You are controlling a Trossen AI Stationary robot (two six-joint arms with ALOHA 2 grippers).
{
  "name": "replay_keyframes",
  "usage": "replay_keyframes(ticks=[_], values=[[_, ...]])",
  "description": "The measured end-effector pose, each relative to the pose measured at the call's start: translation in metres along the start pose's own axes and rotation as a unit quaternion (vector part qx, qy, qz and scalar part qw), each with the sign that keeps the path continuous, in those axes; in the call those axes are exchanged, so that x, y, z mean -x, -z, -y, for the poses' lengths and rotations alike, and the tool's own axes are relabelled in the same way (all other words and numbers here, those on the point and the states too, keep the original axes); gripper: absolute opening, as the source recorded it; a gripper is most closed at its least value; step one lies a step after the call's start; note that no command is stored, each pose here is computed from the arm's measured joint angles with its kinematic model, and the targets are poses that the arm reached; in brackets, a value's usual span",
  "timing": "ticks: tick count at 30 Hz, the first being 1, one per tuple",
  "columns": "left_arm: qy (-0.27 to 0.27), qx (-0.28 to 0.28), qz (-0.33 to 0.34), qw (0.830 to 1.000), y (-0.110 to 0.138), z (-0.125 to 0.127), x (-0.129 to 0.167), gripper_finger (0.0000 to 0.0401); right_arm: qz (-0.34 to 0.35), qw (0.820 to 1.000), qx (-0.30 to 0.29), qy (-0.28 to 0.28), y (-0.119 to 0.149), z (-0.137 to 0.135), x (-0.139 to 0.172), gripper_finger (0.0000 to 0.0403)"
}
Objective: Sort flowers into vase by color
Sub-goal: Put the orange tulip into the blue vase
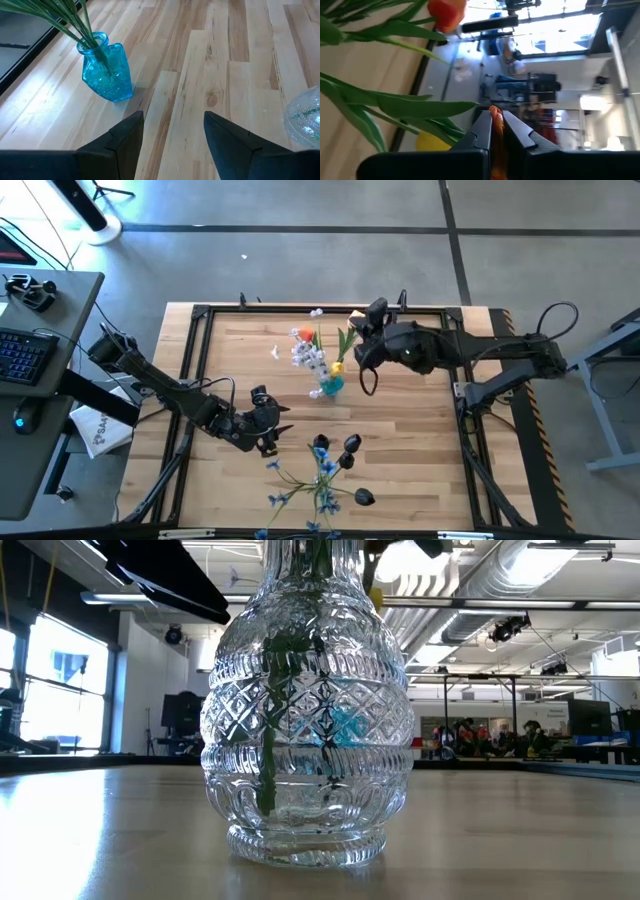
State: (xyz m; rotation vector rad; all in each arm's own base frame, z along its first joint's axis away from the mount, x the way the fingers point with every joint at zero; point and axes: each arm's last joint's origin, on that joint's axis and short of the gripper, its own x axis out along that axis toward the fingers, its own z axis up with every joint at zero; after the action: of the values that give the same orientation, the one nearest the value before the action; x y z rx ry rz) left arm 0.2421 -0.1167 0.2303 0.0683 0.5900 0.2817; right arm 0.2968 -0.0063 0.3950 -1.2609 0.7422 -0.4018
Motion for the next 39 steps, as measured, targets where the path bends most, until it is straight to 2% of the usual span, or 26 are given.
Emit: replay_keyframes(ticks=[4,9,14,19,26,31,36,39], values=[[0.000,0.000,0.000,1.000,0.000,0.000,0.000,0.0197,0.025,0.998,-0.043,-0.044,0.010,-0.002,-0.010,0.0035],[0.000,0.001,0.000,1.000,0.000,0.000,0.000,0.0197,0.052,0.993,-0.086,-0.065,0.020,0.002,-0.019,0.0109],[0.000,0.001,0.000,1.000,0.000,0.000,0.000,0.0197,0.068,0.988,-0.127,-0.054,0.027,0.012,-0.014,0.0193],[0.000,0.002,0.000,1.000,0.000,0.000,0.000,0.0197,0.095,0.977,-0.185,-0.038,0.033,0.026,0.005,0.0246],[0.000,0.002,0.000,1.000,0.000,0.000,0.000,0.0197,0.151,0.942,-0.294,-0.066,0.041,0.035,0.019,0.0260],[0.000,0.002,0.000,1.000,0.000,0.000,0.000,0.0197,0.160,0.933,-0.319,-0.051,0.043,0.040,0.022,0.0254],[-0.004,0.002,0.002,1.000,0.000,0.000,0.000,0.0197,0.192,0.914,-0.357,0.017,0.056,0.060,0.064,0.0243],[-0.024,0.001,0.010,1.000,-0.001,-0.001,0.000,0.0197,0.212,0.892,-0.400,0.004,0.067,0.062,0.094,0.0235]])
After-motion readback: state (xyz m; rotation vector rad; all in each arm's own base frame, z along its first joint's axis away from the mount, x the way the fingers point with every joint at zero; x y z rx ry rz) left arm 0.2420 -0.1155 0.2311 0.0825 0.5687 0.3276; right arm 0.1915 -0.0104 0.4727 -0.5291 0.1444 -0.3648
